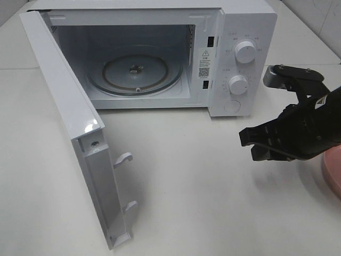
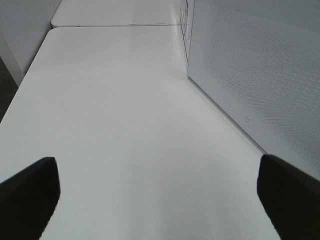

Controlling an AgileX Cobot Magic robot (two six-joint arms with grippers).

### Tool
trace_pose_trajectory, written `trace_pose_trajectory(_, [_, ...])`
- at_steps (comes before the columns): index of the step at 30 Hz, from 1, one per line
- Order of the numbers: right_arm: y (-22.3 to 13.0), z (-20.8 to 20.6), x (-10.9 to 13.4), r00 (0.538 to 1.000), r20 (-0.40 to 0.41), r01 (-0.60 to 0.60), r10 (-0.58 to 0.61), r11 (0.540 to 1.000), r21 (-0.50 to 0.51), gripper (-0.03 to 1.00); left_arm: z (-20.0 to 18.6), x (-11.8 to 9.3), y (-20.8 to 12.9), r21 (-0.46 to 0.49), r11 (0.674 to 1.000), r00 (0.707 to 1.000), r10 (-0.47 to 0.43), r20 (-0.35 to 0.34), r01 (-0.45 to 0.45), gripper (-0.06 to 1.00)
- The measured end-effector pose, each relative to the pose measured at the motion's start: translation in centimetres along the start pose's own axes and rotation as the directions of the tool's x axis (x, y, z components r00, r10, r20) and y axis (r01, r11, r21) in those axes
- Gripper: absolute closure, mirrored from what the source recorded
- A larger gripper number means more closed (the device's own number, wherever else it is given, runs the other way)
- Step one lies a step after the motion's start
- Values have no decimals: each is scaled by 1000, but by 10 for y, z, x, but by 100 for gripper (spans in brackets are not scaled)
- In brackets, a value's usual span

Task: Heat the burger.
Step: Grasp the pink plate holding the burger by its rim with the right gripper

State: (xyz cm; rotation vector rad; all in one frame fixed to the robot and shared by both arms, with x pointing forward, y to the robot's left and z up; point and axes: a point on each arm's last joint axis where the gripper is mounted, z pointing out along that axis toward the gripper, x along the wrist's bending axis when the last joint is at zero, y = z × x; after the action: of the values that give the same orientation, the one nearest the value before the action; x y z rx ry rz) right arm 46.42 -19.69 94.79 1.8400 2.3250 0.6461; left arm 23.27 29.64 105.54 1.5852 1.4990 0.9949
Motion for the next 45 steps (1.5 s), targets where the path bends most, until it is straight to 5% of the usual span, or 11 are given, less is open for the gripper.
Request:
trace_pose_trajectory(2, [-2, -1, 0, 1000, 7, 26, -26, 999, 36, 39, 0, 0, 0, 0, 1000, 1000, 0, 0, 0, -5])
trace_pose_trajectory(3, [-2, -1, 0, 1000, 7, 26, -26, 999, 36, 39, 0, 0, 0, 0, 1000, 1000, 0, 0, 0, -5])
trace_pose_trajectory(5, [-3, -2, -2, 997, 18, 68, -70, 995, 72, 11, 0, 0, 0, 0, 1000, 1000, 0, 0, 0, -5])
trace_pose_trajectory(8, [2, -6, -11, 996, 45, 72, -76, 994, 81, 1, 0, 0, 0, 0, 1000, 1000, 0, 0, 0, -5])
trace_pose_trajectory(15, [8, -14, -45, 984, 165, 51, -71, 991, 122, -2, 0, 0, 0, 0, 1000, 1000, 0, 0, 0, -5])
trace_pose_trajectory(20, [2, -5, -80, 969, 240, -12, -53, 965, 261, -2, 0, 0, 0, 0, 1000, 1000, 0, 0, 0, -5])
trace_pose_trajectory(29, [-2, 22, -109, 971, 235, -48, -46, 924, 378, 0, 0, 0, 0, 0, 1000, 1000, 0, 0, 0, -5])
trace_pose_trajectory(45, [-1, 50, -118, 974, 222, -66, -39, 894, 444, 13, 0, 0, 0, 0, 1000, 1000, 0, 0, 0, -5])
